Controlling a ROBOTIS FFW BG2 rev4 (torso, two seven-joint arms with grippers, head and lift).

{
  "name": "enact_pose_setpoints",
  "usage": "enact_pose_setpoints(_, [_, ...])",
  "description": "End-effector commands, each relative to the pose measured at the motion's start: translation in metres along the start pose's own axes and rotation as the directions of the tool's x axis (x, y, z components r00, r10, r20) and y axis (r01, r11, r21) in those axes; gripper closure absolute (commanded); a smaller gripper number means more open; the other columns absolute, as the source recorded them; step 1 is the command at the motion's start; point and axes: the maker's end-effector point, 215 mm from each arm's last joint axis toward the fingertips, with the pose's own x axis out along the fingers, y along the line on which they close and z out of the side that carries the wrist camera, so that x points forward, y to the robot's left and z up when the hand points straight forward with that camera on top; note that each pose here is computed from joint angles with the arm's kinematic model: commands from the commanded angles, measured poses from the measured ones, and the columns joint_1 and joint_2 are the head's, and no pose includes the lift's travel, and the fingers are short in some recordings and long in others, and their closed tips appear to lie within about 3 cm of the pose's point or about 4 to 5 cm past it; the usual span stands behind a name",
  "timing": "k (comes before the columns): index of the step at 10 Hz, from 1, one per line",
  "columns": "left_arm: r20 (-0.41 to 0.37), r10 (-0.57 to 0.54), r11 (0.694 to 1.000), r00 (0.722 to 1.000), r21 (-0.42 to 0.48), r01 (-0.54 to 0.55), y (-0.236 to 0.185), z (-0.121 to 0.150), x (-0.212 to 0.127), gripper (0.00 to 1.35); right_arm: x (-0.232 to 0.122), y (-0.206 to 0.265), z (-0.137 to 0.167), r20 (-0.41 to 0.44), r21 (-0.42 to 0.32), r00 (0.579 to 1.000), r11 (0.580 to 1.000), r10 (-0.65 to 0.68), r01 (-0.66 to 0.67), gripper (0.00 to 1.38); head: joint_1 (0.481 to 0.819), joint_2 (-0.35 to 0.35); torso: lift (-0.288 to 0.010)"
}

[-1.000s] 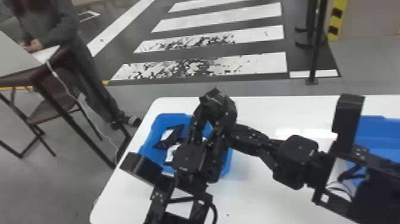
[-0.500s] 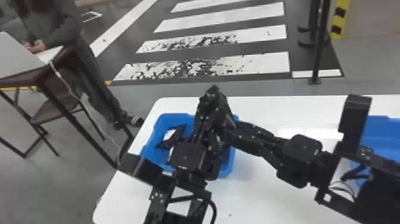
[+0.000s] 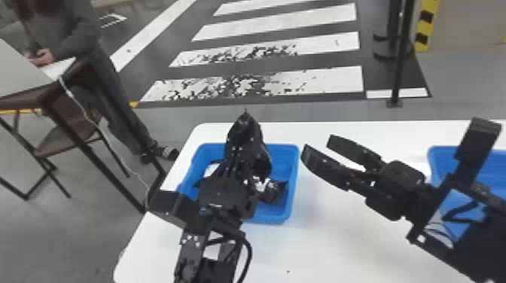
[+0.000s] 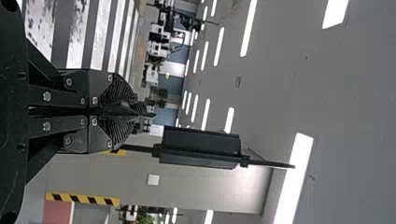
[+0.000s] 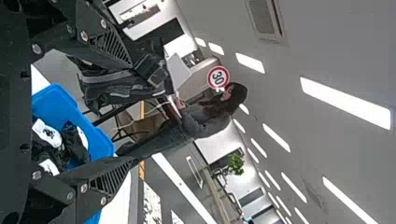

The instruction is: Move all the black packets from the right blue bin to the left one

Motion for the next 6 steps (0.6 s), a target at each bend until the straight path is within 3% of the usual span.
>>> enact_pose_setpoints(1, [-0.038, 0.048, 0.992, 0.998, 0.121, -0.043, 0.033, -0.038, 0.018, 1.21, -0.015, -0.023, 0.023, 0.049, -0.009, 0.998, 0.999, -0.050, 0.050, 0.19, 0.688, 0.328, -0.140])
enact_pose_setpoints(4, [-0.082, 0.141, 0.932, 0.987, 0.347, -0.104, 0.097, -0.084, 0.039, 1.21, -0.036, -0.049, 0.050, 0.107, -0.014, 0.989, 0.994, -0.106, 0.108, 0.20, 0.677, 0.302, -0.140])
enact_pose_setpoints(5, [-0.087, 0.172, 0.943, 0.981, 0.303, -0.138, 0.111, -0.104, 0.037, 1.18, -0.040, -0.057, 0.055, 0.121, -0.008, 0.985, 0.993, -0.120, 0.122, 0.20, 0.673, 0.301, -0.140])
enact_pose_setpoints(6, [-0.112, 0.189, 0.960, 0.976, 0.230, -0.160, 0.113, -0.117, 0.031, 0.69, -0.046, -0.062, 0.060, 0.137, -0.002, 0.981, 0.991, -0.134, 0.136, 0.20, 0.675, 0.304, -0.140])
